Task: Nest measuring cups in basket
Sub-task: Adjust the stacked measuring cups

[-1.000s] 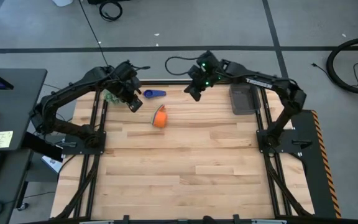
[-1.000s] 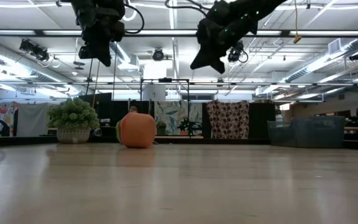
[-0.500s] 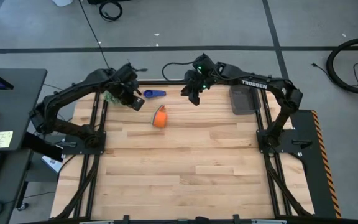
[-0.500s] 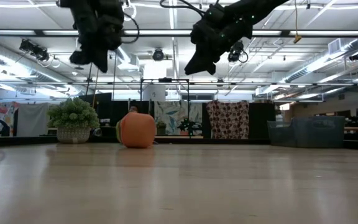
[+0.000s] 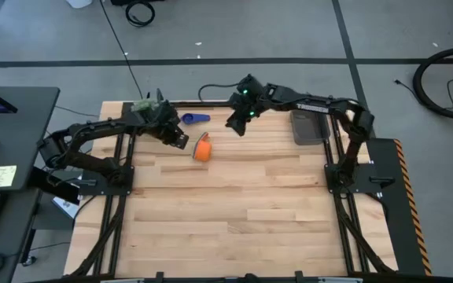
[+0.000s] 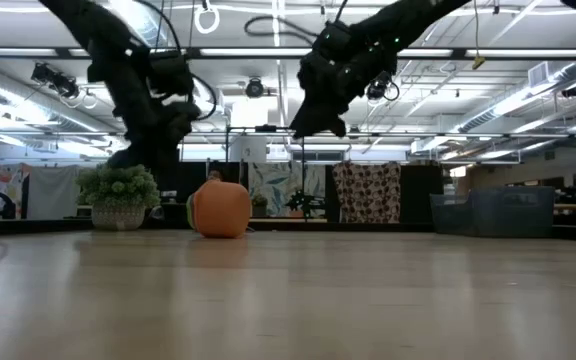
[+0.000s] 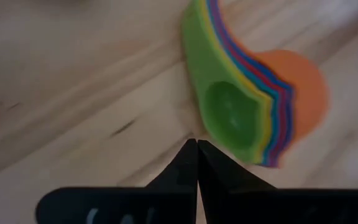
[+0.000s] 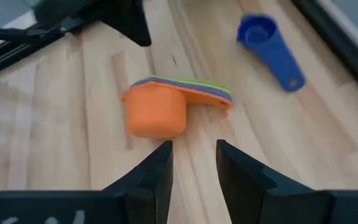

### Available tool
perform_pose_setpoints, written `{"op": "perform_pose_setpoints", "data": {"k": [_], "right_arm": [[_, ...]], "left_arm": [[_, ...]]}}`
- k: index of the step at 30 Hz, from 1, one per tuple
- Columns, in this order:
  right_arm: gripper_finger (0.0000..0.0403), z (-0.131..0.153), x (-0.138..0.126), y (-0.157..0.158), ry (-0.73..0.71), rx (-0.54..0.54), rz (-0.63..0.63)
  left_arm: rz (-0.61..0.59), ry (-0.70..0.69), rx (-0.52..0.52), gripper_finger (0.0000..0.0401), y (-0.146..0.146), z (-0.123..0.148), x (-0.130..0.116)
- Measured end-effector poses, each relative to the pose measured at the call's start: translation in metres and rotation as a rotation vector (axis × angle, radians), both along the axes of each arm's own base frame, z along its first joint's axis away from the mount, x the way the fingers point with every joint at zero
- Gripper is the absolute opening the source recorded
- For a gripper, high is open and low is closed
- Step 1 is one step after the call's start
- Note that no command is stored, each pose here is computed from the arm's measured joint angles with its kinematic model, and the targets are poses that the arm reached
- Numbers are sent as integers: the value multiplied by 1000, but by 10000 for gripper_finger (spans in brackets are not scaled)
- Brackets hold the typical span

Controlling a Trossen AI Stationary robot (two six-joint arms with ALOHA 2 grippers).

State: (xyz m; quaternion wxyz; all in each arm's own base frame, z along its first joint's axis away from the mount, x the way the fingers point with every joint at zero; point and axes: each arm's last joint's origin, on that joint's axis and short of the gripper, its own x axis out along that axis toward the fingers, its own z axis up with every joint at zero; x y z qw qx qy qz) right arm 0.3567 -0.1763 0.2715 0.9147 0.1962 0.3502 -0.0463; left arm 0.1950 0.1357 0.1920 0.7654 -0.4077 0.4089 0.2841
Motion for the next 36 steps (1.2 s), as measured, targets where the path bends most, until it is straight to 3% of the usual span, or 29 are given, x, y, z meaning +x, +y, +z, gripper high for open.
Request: {"op": "perform_pose_setpoints", "data": {"k": [5,16,26,29,33,36], "right_arm": [[126,-31,22,5,30,75,-11],[126,-81,51,24,105,205,-50],[126,-97,59,30,132,291,-74],[126,-102,59,31,156,344,-83],[126,-101,61,33,141,320,-89],[126,-100,61,33,139,359,-103]], "left_arm": [[-26,-14,28,7,-3,-21,-6],[-116,-98,82,7,1,-34,4],[-158,-73,18,7,3,-60,16],[-170,-82,12,7,2,-61,17],[-190,-109,12,7,1,-59,20],[-212,-124,-3,7,-2,-58,22]]}}
